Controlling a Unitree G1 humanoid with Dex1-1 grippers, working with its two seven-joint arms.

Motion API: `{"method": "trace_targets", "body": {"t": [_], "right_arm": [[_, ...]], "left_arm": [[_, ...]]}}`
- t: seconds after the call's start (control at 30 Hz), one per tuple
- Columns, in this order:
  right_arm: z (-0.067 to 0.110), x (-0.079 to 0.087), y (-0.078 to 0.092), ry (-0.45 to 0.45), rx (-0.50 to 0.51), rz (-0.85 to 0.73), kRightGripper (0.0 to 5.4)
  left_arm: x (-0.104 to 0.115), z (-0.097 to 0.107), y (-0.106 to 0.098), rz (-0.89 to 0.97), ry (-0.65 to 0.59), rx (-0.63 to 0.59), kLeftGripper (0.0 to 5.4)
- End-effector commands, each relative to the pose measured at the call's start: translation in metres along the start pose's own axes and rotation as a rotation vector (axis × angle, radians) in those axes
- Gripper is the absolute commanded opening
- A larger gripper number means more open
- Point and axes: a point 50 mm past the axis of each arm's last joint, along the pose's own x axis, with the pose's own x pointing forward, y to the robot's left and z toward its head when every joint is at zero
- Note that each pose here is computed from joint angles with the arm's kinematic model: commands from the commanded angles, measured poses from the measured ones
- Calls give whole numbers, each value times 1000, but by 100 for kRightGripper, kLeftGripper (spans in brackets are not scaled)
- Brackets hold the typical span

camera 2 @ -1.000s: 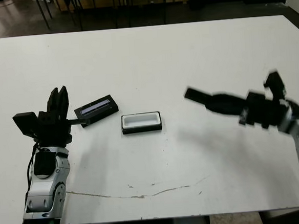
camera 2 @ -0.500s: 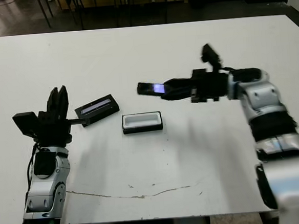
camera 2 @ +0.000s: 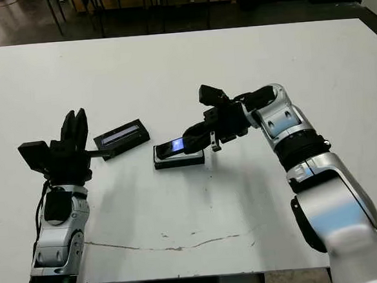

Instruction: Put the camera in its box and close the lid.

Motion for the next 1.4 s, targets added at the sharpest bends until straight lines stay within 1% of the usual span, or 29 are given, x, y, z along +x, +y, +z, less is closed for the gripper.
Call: {"method": "trace_targets", "body": {"t": [0.03, 0.13, 0.33, 0.67, 0.8, 1.03, 1.17, 1.3, 1.4], "right_arm": [[-10, 0, 2, 40, 17, 2, 7], [-12, -1, 1, 39, 29, -1, 7], [-14, -4, 0, 51, 21, -33, 7], [-14, -2, 1, 49, -7, -36, 7], [-10, 1, 3, 63, -25, -18, 7], [-5, 9, 6, 70, -24, 10, 7], [-1, 15, 11, 68, -53, 45, 7], [3, 22, 14, 104, -108, 65, 7], [4, 26, 17, 95, -92, 86, 7]], "left_arm": [[-3, -6, 0, 2, 35, 8, 0], [-3, -6, 0, 4, 37, 9, 0], [-4, -7, -1, 9, 43, 10, 0], [-5, -8, -1, 7, 44, 12, 0], [-5, -8, -2, 10, 46, 10, 0], [-6, -9, -4, 11, 44, 3, 0], [-7, -9, -5, 13, 41, -2, 0], [-8, -10, -5, 17, 45, -4, 0], [-9, -10, -6, 19, 44, -5, 0]]}}
